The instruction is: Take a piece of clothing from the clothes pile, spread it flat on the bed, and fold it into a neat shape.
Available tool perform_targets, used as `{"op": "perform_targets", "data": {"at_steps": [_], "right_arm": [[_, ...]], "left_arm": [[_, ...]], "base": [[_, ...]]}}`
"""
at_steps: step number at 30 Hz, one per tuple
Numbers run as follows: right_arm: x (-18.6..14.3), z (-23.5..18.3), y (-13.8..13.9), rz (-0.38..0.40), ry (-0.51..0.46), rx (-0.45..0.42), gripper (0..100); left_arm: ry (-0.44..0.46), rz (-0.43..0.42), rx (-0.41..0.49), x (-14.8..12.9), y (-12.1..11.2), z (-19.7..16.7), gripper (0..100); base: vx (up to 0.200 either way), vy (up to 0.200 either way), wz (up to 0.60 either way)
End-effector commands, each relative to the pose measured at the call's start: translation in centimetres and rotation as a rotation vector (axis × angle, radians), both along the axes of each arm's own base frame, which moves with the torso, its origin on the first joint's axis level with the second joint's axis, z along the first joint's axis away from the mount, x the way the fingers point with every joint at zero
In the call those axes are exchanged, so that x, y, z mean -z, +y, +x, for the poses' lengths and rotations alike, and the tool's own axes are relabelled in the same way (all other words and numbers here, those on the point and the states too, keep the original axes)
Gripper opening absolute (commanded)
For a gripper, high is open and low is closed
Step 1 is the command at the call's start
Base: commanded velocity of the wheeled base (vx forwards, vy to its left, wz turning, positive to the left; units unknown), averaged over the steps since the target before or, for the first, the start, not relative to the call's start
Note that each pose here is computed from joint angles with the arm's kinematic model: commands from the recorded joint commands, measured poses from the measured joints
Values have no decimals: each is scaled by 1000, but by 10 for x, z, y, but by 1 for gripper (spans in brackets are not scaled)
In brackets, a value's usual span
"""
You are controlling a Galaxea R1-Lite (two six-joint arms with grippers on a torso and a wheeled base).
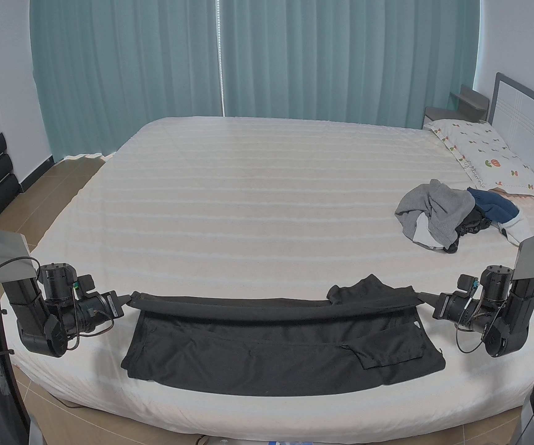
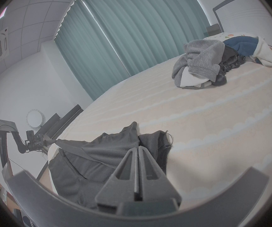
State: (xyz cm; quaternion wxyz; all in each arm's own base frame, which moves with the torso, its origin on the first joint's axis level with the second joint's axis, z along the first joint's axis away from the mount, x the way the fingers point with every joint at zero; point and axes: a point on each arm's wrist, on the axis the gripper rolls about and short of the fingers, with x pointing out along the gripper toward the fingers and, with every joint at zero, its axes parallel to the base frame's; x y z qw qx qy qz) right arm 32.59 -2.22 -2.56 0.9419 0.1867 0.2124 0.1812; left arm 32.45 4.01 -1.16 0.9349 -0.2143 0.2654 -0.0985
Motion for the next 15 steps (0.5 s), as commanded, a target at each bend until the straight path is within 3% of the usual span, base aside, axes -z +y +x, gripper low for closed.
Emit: {"op": "perform_targets", "data": {"at_steps": [1, 2, 5, 15], "right_arm": [[0, -9, 1, -26, 13, -12, 0], [0, -9, 1, -26, 13, -12, 0], [9, -23, -1, -123, 28, -52, 0], [23, -29, 0, -180, 55, -89, 0]], "left_arm": [[8, 11, 10, -2, 0, -5, 0], [8, 11, 10, -2, 0, -5, 0], [52, 86, 62, 6, 0, -14, 0], [93, 166, 146, 17, 5, -25, 0]], "base": [[0, 0, 0], [0, 0, 0], [0, 0, 0], [0, 0, 0]]}}
